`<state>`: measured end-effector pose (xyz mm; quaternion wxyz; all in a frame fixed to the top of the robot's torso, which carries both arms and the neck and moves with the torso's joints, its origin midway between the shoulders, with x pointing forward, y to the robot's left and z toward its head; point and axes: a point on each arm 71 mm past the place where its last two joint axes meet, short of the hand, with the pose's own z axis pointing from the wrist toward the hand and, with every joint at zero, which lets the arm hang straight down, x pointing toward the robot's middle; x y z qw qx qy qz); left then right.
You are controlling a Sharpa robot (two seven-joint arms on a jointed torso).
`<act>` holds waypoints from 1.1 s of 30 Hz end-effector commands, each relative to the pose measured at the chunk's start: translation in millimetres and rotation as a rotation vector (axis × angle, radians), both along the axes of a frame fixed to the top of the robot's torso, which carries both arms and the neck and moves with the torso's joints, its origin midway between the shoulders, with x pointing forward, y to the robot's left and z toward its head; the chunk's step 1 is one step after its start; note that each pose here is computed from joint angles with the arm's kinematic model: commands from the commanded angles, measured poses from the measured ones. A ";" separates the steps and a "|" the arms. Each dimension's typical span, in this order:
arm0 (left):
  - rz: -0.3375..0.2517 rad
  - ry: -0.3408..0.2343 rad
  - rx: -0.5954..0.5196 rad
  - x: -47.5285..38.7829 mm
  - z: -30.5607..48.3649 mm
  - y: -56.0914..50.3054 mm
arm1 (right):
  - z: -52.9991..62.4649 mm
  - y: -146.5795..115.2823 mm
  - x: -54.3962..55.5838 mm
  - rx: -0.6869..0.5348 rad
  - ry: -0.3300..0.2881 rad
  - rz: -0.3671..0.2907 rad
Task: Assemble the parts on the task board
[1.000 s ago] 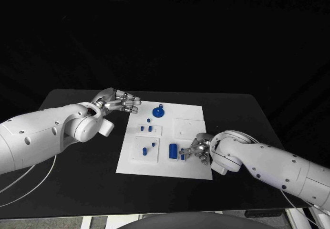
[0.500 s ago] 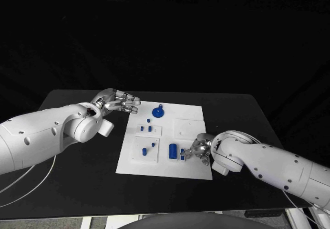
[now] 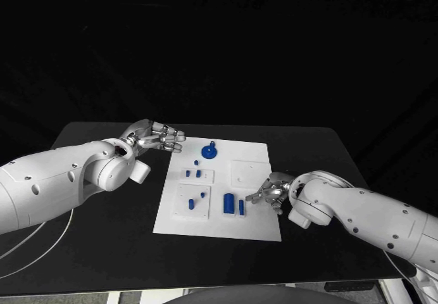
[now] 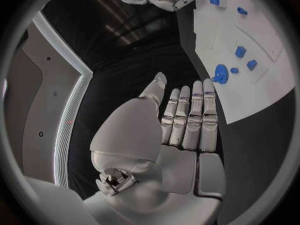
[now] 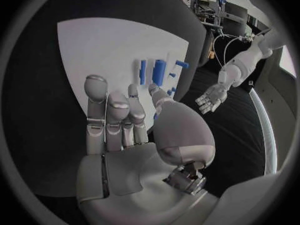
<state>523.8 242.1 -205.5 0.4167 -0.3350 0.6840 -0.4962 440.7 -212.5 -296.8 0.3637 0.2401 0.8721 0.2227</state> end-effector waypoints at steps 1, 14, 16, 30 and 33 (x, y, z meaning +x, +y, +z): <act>0.030 0.005 -0.052 3.2 1.3 1.7 | 17.1 3.2 13.6 0.262 -0.130 0.023; 0.175 -0.025 -0.091 34.4 6.1 31.1 | 49.2 -56.5 91.0 0.621 -0.400 -0.264; 0.196 -0.030 -0.107 39.5 7.8 34.4 | 50.0 -61.6 98.9 0.667 -0.422 -0.298; 0.245 -0.038 -0.182 62.8 8.1 31.4 | 36.6 -60.7 120.4 0.825 -0.451 -0.380; 0.255 -0.030 -0.125 60.7 5.8 32.2 | 34.3 -61.3 119.4 0.747 -0.427 -0.392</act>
